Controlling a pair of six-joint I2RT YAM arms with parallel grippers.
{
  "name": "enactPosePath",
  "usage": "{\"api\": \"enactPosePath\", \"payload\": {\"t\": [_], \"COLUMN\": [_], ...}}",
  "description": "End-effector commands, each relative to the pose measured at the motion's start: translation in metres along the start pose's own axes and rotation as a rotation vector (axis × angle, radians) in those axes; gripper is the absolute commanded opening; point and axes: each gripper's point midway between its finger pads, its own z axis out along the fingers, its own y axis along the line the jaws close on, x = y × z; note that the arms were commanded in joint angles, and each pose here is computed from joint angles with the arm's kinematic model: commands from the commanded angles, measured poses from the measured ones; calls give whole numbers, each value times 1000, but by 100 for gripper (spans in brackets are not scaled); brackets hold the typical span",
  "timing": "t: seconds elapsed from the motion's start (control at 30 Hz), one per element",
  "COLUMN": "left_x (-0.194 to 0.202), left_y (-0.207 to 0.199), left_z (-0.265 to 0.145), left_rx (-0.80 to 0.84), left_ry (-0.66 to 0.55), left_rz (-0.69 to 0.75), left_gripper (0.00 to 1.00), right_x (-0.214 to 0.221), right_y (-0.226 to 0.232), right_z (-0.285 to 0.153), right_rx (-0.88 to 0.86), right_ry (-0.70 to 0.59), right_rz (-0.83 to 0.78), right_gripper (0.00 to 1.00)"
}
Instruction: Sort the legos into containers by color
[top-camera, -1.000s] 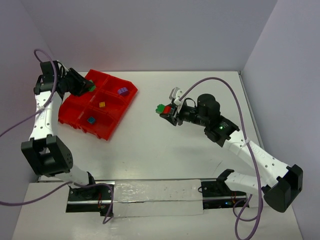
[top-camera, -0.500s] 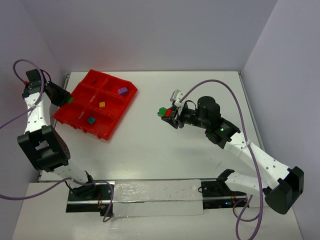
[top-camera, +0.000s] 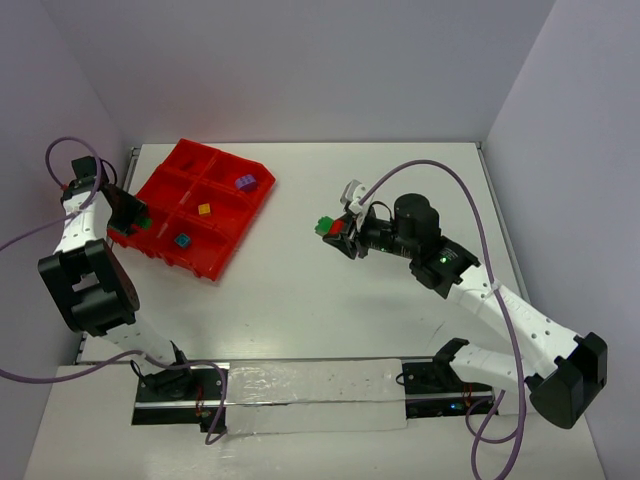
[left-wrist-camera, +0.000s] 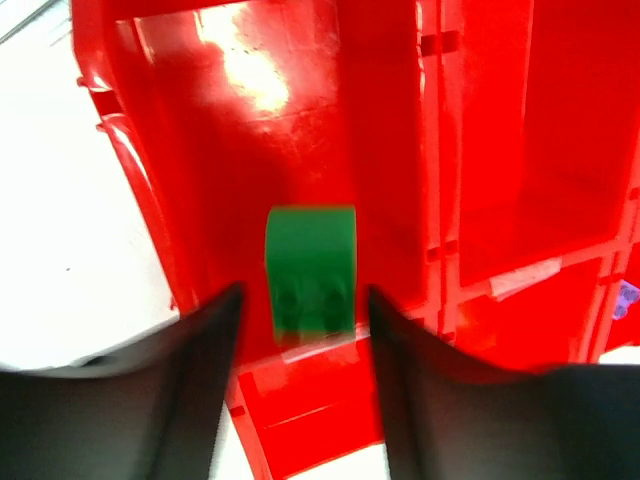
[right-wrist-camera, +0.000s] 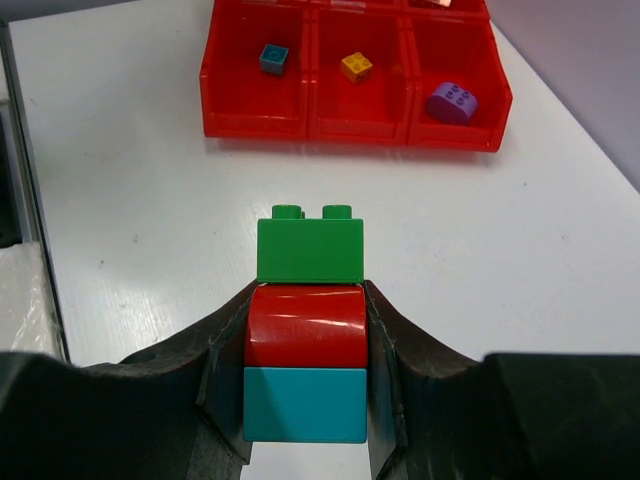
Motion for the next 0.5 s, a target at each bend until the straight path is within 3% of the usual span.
{"api": "enactPosePath", "payload": {"t": [0.0,0.13,0.33,0.4,0.47], "left_x": [-18,-18,-26,7,30], "left_y": [-6,-8,-38,-101,-132], "left_z": [-9,-14,-62,-106,-133], "left_rx": [12,25,123,336,476], "left_ry": [-64,-61,-143,-154,-136], "left_rz": [32,61,184,400,523], "left_gripper": [76,86,85,83,81], "right_x": [-11,-14,-17,-18,-19], "right_y": [0,1,4,10,13], "right_z": [-6,-6,-7,-8,-8], "right_rx": [11,7,-11,-39,-62], "right_ry": [-42,-51,-58,-63,-65], "right_rz": [-5,-1,6,4,2], "right_gripper": [0,0,0,0,0]}}
